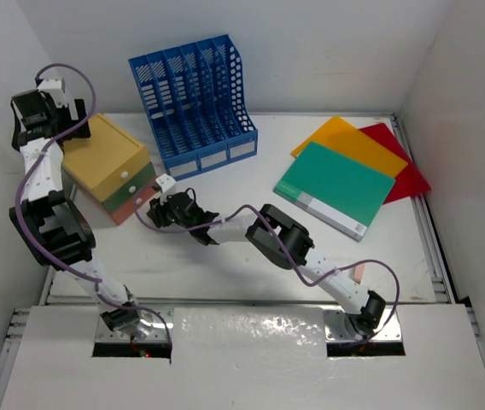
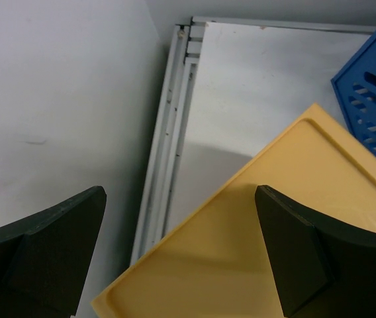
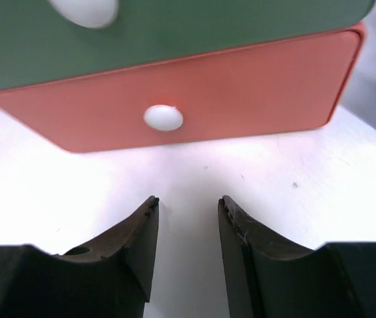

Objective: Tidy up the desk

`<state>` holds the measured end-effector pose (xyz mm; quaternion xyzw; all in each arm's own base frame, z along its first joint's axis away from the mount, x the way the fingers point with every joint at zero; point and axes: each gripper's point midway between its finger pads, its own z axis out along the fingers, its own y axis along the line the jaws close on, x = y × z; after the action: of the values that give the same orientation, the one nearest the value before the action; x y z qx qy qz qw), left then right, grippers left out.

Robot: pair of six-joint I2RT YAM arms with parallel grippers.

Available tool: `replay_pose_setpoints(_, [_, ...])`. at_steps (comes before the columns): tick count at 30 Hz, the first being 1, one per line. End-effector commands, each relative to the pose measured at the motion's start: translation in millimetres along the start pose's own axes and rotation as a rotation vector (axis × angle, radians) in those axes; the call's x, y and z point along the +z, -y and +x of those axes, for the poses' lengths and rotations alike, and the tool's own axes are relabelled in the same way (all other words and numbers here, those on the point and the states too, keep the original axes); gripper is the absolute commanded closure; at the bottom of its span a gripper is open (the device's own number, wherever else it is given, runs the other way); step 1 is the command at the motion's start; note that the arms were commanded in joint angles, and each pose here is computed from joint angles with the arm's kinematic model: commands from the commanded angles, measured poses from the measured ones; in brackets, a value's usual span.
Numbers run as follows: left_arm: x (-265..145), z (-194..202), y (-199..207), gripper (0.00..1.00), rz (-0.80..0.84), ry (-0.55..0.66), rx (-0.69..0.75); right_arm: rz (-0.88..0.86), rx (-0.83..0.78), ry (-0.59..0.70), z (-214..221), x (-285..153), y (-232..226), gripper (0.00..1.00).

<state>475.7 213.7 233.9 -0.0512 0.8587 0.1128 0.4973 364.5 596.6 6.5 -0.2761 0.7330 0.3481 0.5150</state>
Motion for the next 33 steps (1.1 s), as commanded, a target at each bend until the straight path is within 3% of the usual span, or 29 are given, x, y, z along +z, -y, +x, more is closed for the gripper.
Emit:
replay_pose_setpoints(1, [8, 42, 26, 0.05, 0.095, -0.195, -0.108, -0.086, 0.014, 0.172, -83, -18, -31, 0.60])
replay_pose_setpoints(8, [4, 59, 59, 0.08, 0.266, -0.270, -0.172, -0.147, 0.015, 0.183, -88, -24, -40, 0.56])
replay_pose_setpoints(14, [-6, 71, 62, 0.09, 0.267, -0.292, -0.162, -0.128, 0.120, 0.204, -90, -28, -19, 0.58])
replay_pose_setpoints(20, [-6, 93, 59, 0.10, 0.232, -0.324, -0.157, -0.112, 0.090, 0.185, -87, -28, -13, 0.59])
replay_pose_setpoints(28, [-28, -15, 35, 0.06, 0.174, -0.055, -0.129, -0.137, 0.081, 0.167, -80, -41, -16, 0.60])
replay_pose_setpoints(33, [-27, -39, 16, 0.04, 0.190, 0.005, -0.280, -0.147, 0.064, 0.149, -77, -51, -18, 0.60])
